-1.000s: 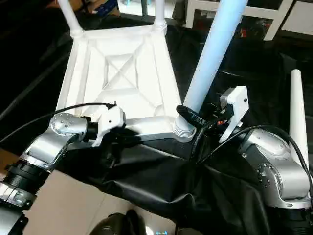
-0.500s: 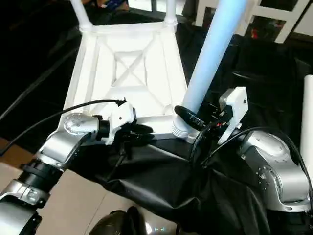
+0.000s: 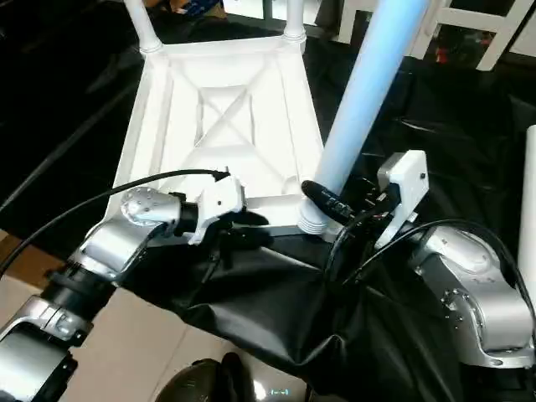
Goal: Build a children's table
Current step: Pick table leg, then insert table leg to table base
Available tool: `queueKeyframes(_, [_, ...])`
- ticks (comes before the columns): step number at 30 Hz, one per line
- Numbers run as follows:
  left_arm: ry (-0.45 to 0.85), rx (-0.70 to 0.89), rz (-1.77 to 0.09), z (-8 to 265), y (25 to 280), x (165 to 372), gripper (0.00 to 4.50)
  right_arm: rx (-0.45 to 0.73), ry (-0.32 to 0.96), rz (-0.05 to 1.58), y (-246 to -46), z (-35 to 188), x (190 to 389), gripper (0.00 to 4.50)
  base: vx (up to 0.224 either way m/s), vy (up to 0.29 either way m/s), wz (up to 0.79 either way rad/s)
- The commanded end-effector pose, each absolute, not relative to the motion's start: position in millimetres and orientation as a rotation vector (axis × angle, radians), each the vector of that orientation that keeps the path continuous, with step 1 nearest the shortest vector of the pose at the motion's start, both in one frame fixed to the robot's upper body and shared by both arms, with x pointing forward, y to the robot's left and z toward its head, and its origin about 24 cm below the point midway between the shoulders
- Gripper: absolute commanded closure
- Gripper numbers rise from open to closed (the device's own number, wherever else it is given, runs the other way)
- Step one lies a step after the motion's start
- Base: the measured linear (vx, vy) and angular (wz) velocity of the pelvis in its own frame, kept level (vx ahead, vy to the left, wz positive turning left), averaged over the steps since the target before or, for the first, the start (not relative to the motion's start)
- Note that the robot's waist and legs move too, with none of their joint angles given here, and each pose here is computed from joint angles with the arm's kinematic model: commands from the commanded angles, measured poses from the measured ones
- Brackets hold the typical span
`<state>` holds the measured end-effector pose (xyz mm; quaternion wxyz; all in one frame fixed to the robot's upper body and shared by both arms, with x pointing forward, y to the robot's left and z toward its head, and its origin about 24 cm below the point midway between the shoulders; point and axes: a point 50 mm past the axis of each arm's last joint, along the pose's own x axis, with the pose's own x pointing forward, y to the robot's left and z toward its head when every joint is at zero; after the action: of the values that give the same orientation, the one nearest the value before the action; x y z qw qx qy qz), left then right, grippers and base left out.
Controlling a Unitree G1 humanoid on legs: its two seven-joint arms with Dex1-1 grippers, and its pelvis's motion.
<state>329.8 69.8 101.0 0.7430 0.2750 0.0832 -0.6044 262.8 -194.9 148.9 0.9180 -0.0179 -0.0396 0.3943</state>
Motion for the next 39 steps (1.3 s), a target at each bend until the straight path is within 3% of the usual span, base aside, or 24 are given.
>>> queueKeyframes(1, [0.268, 0.646, -1.287, 84, 78, 330, 3.19, -0.059, -0.099, 0.803, -196.9, 153, 259.5, 2.64, 0.0, 0.0, 0.0])
queueKeyframes(5, [0.278, 0.638, -1.291, 82, 77, 330, 3.19, -0.062, -0.107, 0.79, -198.7, 155, 258.9, 2.64, 0.0, 0.0, 0.0])
queueKeyframes(6, [0.281, 0.627, -1.298, 82, 76, 329, 3.45, -0.063, -0.11, 0.786, -199.4, 155, 258.9, 2.64, 0.0, 0.0, 0.0])
queueKeyframes(10, [0.294, 0.591, -1.315, 79, 76, 328, 3.57, -0.053, -0.135, 0.762, -204.5, 162, 260.0, 2.64, 0.0, 0.0, 0.0])
queueKeyframes(11, [0.294, 0.59, -1.316, 79, 76, 328, 3.84, -0.051, -0.137, 0.761, -204.8, 162, 260.1, 2.64, 0.0, 0.0, 0.0])
queueKeyframes(19, [0.33, 0.574, -1.321, 70, 85, 324, 4.46, -0.082, -0.162, 0.704, -218.4, 173, 265.9, 2.64, 0.0, 0.0, 0.0])
queueKeyframes(30, [0.367, 0.574, -1.342, 67, 105, 312, 4.46, -0.096, -0.069, 0.763, -207.6, 148, 260.5, 2.64, 0.0, 0.0, 0.0])
queueKeyframes(39, [0.367, 0.571, -1.378, 67, 107, 305, 4.46, -0.086, -0.072, 0.806, -199.6, 148, 264.8, 2.64, 0.0, 0.0, 0.0])
